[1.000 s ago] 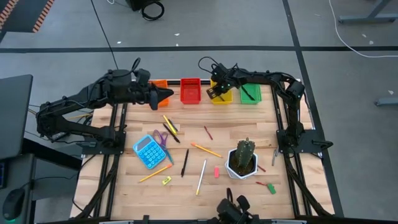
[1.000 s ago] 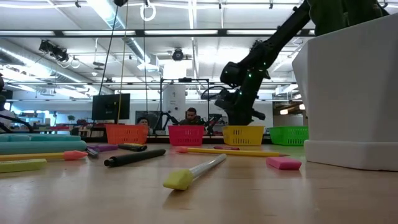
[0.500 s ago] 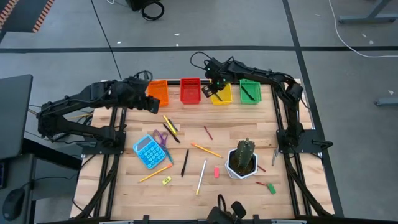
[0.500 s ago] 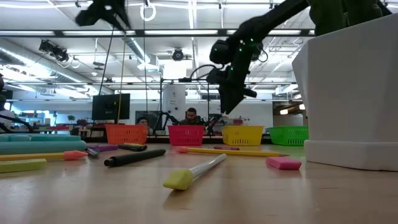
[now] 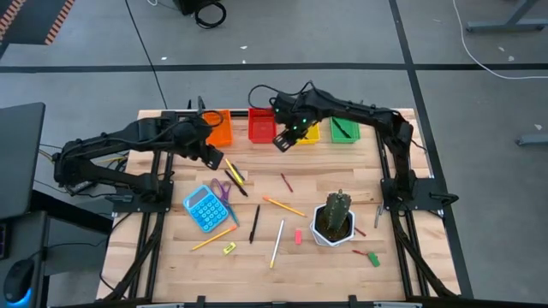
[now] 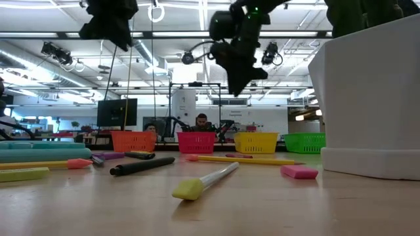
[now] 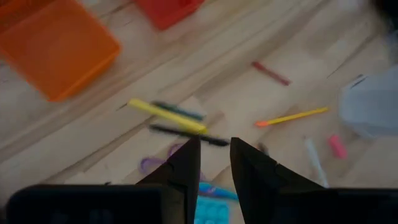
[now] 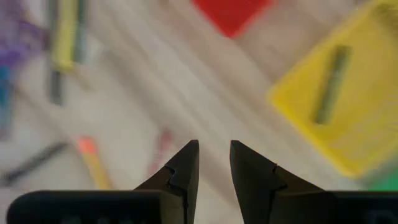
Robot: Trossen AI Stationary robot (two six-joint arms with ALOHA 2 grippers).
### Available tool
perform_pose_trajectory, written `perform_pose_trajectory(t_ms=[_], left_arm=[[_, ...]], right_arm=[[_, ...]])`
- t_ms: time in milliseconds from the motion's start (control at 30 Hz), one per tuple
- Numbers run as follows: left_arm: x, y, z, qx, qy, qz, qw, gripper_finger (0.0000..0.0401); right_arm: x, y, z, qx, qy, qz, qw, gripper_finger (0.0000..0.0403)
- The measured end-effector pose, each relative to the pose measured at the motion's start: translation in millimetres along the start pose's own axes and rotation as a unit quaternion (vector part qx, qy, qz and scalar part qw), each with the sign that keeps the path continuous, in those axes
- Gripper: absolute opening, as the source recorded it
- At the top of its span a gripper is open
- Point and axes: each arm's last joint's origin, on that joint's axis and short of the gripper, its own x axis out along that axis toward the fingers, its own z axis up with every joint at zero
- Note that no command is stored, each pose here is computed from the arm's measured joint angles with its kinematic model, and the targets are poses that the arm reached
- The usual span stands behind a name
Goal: Sort crayons/erasers/pens/pencils in bins
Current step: Put the top red crayon into the yellow bin
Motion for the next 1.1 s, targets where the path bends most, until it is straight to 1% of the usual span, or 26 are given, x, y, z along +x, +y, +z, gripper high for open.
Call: perform_pose_trajectory(t_ms=[133,167,267,367,500,667,733,933,1100], left_arm=[[-3.0,-5.7,4.5,-0.002,-0.026,-0.038,0.999,0.0096],[-4.2,-7.1,6.0,-0.002,-0.036,-0.047,0.998,0.0096],[-8.4,-8.7,8.2,-0.004,-0.052,-0.068,0.996,0.0094],[-11.8,-9.9,9.0,-0.001,-0.057,-0.090,0.994,0.0096],[-17.8,-9.3,7.3,0.032,-0.054,-0.113,0.992,0.0094],[-28.0,-11.9,5.2,0.052,-0.064,-0.156,0.984,0.0087],[-32.6,-13.6,3.8,0.057,-0.073,-0.170,0.981,0.0084],[-40.0,-20.0,4.8,0.067,-0.102,-0.204,0.971,0.0080],[-40.4,-21.6,5.5,0.064,-0.107,-0.211,0.970,0.0078]], right_arm=[[13.6,28.7,-12.9,0.034,0.000,0.034,0.999,0.0097],[18.9,34.0,-17.2,0.038,0.002,0.035,0.999,0.0097],[34.7,42.6,-31.3,0.055,0.012,0.013,0.998,0.0097],[52.6,43.8,-44.3,0.077,0.031,0.000,0.997,0.0097],[76.5,43.8,-60.1,0.097,0.044,-0.007,0.994,0.0097],[100.3,49.5,-72.6,0.125,0.038,0.032,0.991,0.0097],[104.6,51.9,-76.9,0.133,0.037,0.035,0.990,0.0097],[109.9,51.6,-84.3,0.132,0.020,0.000,0.991,0.0097],[119.0,43.4,-90.0,0.135,0.021,-0.019,0.990,0.0097]])
